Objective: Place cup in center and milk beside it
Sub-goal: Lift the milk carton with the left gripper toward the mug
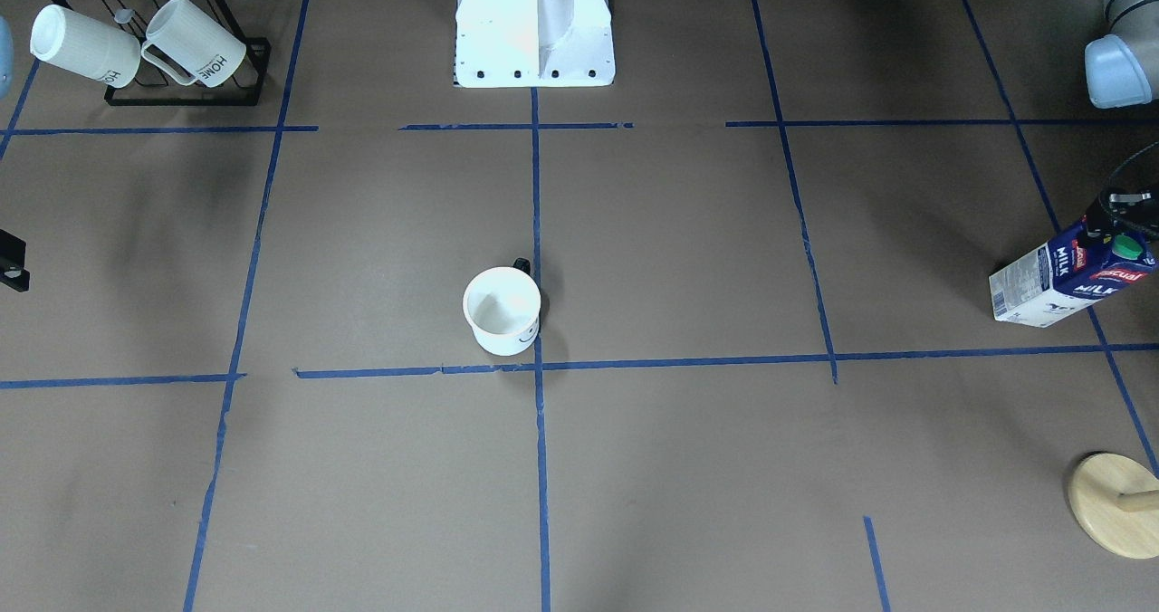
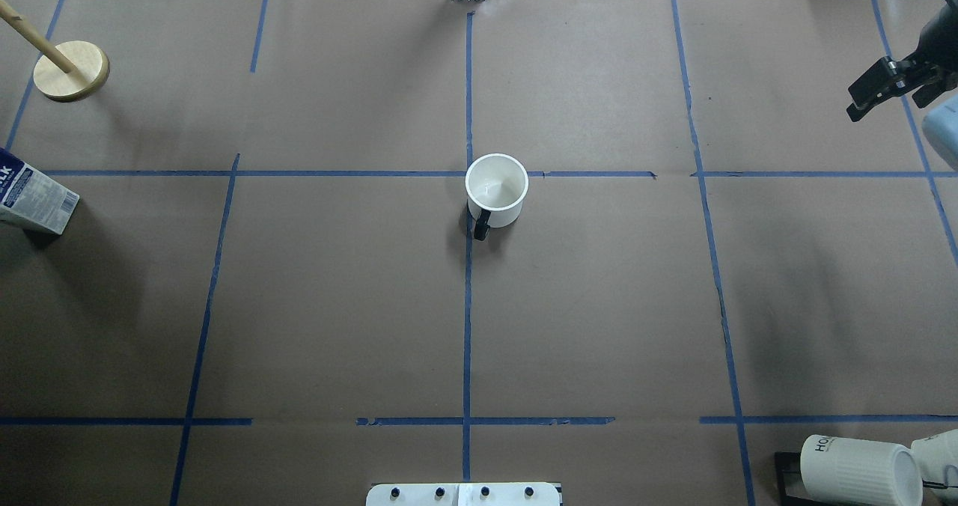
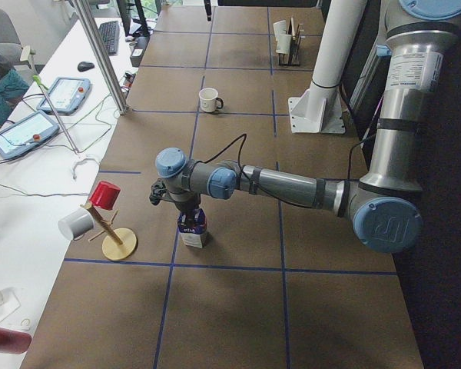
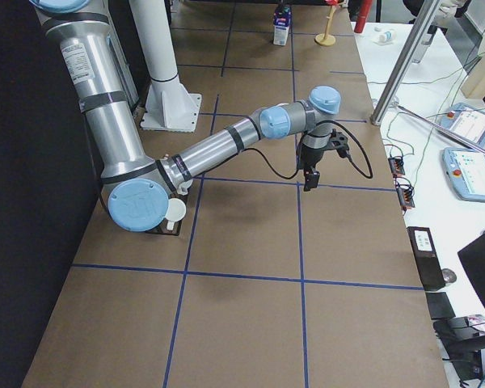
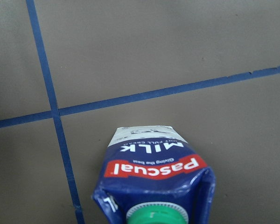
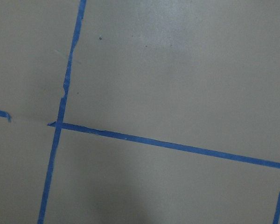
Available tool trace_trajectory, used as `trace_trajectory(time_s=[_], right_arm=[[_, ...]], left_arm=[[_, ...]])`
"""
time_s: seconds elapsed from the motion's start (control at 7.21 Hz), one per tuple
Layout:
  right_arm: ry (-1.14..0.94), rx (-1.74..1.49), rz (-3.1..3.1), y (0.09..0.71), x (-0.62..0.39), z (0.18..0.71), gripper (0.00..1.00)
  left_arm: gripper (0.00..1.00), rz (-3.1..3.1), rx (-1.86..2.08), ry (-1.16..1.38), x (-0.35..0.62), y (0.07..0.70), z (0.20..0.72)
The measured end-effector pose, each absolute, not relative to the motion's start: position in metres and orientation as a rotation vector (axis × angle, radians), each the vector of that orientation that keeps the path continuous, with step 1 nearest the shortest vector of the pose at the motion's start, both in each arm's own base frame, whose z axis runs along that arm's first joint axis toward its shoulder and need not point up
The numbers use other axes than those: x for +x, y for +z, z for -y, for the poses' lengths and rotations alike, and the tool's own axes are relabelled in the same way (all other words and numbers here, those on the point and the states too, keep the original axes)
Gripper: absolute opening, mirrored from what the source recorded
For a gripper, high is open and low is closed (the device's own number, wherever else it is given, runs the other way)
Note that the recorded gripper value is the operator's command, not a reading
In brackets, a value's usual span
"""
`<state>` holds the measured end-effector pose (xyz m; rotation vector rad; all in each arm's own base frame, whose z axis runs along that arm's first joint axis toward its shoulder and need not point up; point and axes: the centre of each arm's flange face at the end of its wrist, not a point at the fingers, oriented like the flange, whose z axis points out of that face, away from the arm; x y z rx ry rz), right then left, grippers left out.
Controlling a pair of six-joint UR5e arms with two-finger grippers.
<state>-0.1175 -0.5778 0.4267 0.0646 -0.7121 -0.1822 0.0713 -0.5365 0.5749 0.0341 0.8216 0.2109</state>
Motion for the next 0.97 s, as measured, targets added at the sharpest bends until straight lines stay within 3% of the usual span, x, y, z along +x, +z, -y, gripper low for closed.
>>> trace_trajectory(time_s=[0.42,0.97], right_arm=[[-0.183,0.066,0.713,0.426,-0.118,0.578,1.00],[-0.183,0.066,0.712,0.426,-0.118,0.578,1.00]], left_arm=[[0.31,-0.829,0.059,0.207,0.076,0.521,0.556],[0.31,-0.878,0.017,0.058,0.157,0.379,0.582]])
